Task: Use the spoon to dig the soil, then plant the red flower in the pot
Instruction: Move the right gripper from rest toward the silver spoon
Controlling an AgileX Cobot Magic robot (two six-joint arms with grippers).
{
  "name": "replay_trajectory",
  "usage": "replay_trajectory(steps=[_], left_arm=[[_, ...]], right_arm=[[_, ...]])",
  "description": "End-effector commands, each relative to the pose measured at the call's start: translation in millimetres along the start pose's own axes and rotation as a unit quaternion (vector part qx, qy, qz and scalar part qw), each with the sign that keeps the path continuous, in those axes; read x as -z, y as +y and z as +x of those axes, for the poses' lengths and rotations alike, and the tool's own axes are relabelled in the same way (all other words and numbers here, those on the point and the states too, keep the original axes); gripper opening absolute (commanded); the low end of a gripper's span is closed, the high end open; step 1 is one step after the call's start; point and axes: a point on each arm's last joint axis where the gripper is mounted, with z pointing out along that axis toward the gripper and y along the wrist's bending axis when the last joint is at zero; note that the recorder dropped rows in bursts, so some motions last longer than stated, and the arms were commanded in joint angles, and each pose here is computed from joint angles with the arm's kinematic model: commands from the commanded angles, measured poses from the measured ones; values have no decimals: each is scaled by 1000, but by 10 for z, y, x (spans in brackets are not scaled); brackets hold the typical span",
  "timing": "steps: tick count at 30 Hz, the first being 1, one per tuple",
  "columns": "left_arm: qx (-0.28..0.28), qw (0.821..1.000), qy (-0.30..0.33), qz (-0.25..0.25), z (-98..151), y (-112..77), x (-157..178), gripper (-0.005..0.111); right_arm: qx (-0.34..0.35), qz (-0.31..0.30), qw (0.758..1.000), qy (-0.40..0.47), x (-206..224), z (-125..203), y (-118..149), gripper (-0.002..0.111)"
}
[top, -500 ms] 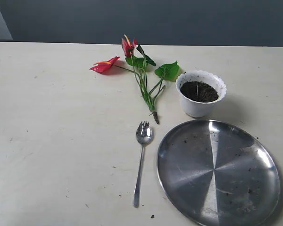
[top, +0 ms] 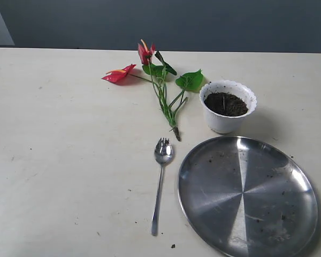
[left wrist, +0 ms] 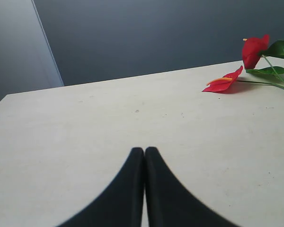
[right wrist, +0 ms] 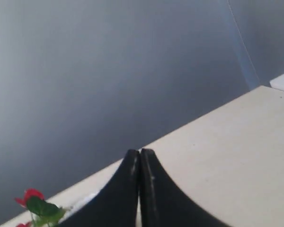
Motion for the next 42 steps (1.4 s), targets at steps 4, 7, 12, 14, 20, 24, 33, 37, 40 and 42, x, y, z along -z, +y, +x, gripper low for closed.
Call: replay_trajectory(steps=[4, 7, 12, 14, 20, 24, 33, 37, 40, 42], left_arm=[[1, 1000, -1, 2, -11, -1, -2, 1], [1, 1000, -1, 2, -11, -1, -2, 1], [1, 1000, -1, 2, -11, -1, -2, 1], [1, 1000, -1, 2, -11, -1, -2, 1], [1, 1000, -1, 2, -11, -1, -2, 1], [1, 1000, -1, 2, -11, -1, -2, 1], [1, 1000, -1, 2, -11, -1, -2, 1], [1, 1000, -1, 2, -11, -1, -2, 1], [1, 1000, -1, 2, -11, -1, -2, 1], [1, 1000, -1, 2, -11, -1, -2, 1]], right_arm=[[-200, -7, 980, 2, 3, 9, 10, 1], [-206, -4, 979, 14, 3, 30, 10, 1], [-131, -31, 991, -3, 55, -235, 177, 1], [-71, -54, 996, -19, 131, -473, 331, 1], [128, -73, 989, 31, 10, -1111, 762, 1], [162, -70, 979, 99, -431, -1386, 943, 1], [133, -173, 927, 306, -1415, -1145, 1145, -1], [143, -195, 910, 336, -1560, -926, 1247, -1], [172, -223, 901, 330, -1579, -805, 1427, -1], [206, -243, 894, 317, -1599, -769, 1570, -1]])
